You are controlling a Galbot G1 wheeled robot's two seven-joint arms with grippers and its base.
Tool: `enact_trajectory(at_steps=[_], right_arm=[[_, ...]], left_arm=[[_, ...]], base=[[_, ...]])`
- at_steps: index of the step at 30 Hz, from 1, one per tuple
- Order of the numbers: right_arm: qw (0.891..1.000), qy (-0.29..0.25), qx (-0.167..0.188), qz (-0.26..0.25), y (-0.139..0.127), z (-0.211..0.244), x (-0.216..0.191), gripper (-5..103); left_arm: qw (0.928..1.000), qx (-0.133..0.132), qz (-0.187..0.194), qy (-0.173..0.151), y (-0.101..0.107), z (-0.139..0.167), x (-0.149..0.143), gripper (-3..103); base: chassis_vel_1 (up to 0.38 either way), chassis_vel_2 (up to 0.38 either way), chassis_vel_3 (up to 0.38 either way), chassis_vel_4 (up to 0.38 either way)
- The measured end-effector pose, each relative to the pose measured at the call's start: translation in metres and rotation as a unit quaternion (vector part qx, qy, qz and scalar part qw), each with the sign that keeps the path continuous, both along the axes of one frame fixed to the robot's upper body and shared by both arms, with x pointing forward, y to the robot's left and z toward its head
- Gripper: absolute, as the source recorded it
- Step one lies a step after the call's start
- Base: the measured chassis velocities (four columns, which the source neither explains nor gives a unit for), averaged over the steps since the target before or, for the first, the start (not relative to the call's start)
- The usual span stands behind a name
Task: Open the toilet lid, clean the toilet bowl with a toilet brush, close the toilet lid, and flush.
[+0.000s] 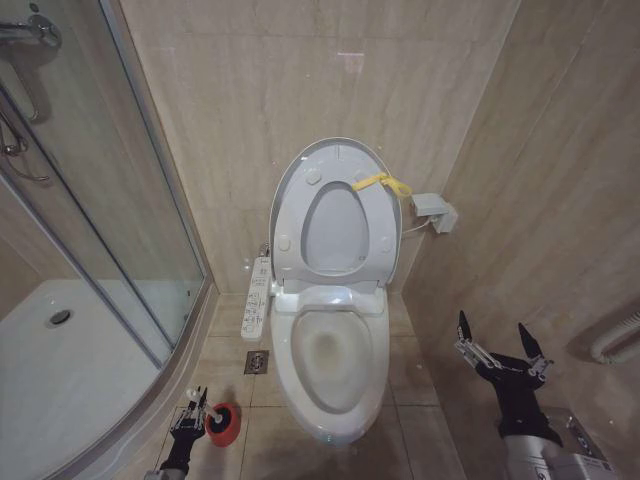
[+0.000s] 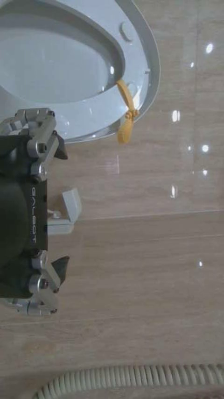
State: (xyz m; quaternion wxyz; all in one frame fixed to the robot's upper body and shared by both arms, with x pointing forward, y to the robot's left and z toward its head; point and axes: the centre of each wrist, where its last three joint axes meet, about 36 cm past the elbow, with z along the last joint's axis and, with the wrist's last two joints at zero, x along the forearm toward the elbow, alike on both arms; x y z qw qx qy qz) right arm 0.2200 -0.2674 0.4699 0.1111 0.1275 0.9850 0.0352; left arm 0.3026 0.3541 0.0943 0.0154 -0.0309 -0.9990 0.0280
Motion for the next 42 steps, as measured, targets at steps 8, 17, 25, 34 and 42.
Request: enact_trajectory(at_steps=[8,17,25,34,42], right_arm=[[1.000,0.000,0.000,0.000,0.000,0.000,0.000,100],[1.000,0.000,0.000,0.000,0.000,0.000,0.000,100],[1.000,0.000,0.000,0.000,0.000,0.000,0.000,100],[1.000,0.000,0.000,0.000,0.000,0.000,0.000,100],[1.000,0.000,0.000,0.000,0.000,0.000,0.000,100]], left_arm=[[0.9997,0.004,-0.024,-0.002,0.006,0.002,-0.005,16],[0.9995,0.011,-0.027,-0.014,0.008,0.012,-0.016,43],[0.9986,0.017,-0.002,-0.050,-0.002,0.040,-0.013,71],[0.9985,0.015,-0.002,-0.053,-0.010,0.047,-0.016,100],[0.9970,0.008,0.013,-0.076,-0.024,0.108,-0.020,100]], base=[[0.000,0.000,0.000,0.000],[0.000,0.000,0.000,0.000],[0.000,0.000,0.000,0.000],[0.000,0.000,0.000,0.000],[0.000,0.000,0.000,0.000]])
